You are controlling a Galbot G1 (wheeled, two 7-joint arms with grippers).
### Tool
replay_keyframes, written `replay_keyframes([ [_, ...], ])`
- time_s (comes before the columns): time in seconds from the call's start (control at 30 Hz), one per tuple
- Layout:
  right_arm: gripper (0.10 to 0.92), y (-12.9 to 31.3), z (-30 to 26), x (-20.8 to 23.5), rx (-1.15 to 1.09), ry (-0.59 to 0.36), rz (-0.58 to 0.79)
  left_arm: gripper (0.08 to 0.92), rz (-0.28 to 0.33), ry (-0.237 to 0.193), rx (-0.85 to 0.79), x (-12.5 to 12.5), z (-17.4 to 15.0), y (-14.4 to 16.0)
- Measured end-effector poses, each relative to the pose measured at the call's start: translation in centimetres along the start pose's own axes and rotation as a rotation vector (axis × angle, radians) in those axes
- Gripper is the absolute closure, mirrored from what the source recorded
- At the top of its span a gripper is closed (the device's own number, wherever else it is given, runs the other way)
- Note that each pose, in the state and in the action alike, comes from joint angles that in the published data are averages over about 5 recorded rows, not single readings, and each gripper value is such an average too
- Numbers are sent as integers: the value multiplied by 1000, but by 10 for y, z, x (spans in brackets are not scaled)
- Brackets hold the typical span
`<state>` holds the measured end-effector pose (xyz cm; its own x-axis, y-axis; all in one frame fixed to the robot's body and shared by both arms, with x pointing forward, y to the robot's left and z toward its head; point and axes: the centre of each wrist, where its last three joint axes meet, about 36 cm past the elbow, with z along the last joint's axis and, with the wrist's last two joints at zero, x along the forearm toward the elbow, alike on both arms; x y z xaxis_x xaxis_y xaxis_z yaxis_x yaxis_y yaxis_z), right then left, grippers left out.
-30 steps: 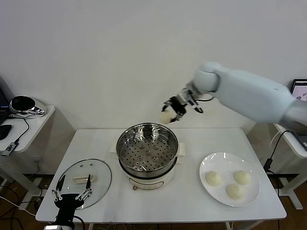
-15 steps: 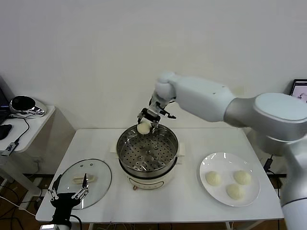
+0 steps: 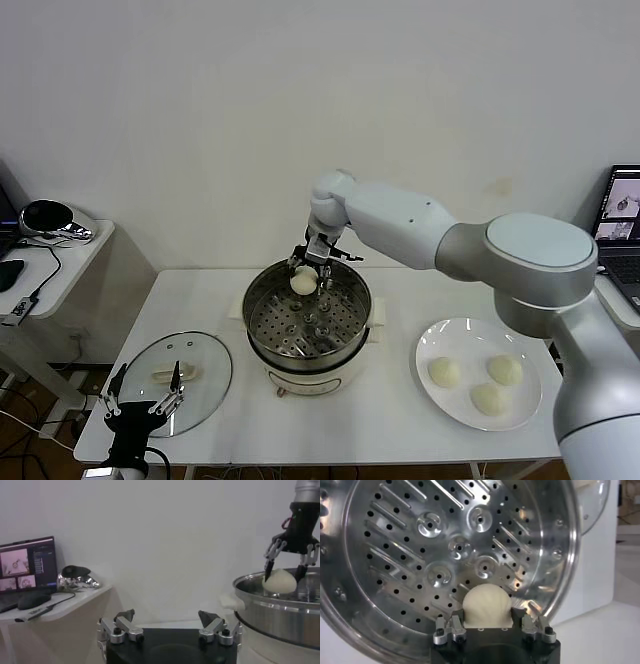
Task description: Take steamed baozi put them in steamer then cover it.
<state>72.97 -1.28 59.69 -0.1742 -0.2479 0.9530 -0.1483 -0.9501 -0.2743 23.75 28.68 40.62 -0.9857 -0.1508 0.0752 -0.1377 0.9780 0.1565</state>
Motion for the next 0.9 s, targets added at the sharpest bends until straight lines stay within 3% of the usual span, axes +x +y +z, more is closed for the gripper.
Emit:
replay_keyframes([
  [0.4, 207, 2, 2, -1, 27, 15, -14, 177, 0, -11, 7, 3, -5, -2],
  [0.7, 200, 21, 1, 64, -158, 55, 41, 177, 1, -21, 12, 2, -13, -2],
  [0.9, 200, 66, -11, 119, -401, 100, 62, 177, 9, -23, 12, 1, -18, -4],
])
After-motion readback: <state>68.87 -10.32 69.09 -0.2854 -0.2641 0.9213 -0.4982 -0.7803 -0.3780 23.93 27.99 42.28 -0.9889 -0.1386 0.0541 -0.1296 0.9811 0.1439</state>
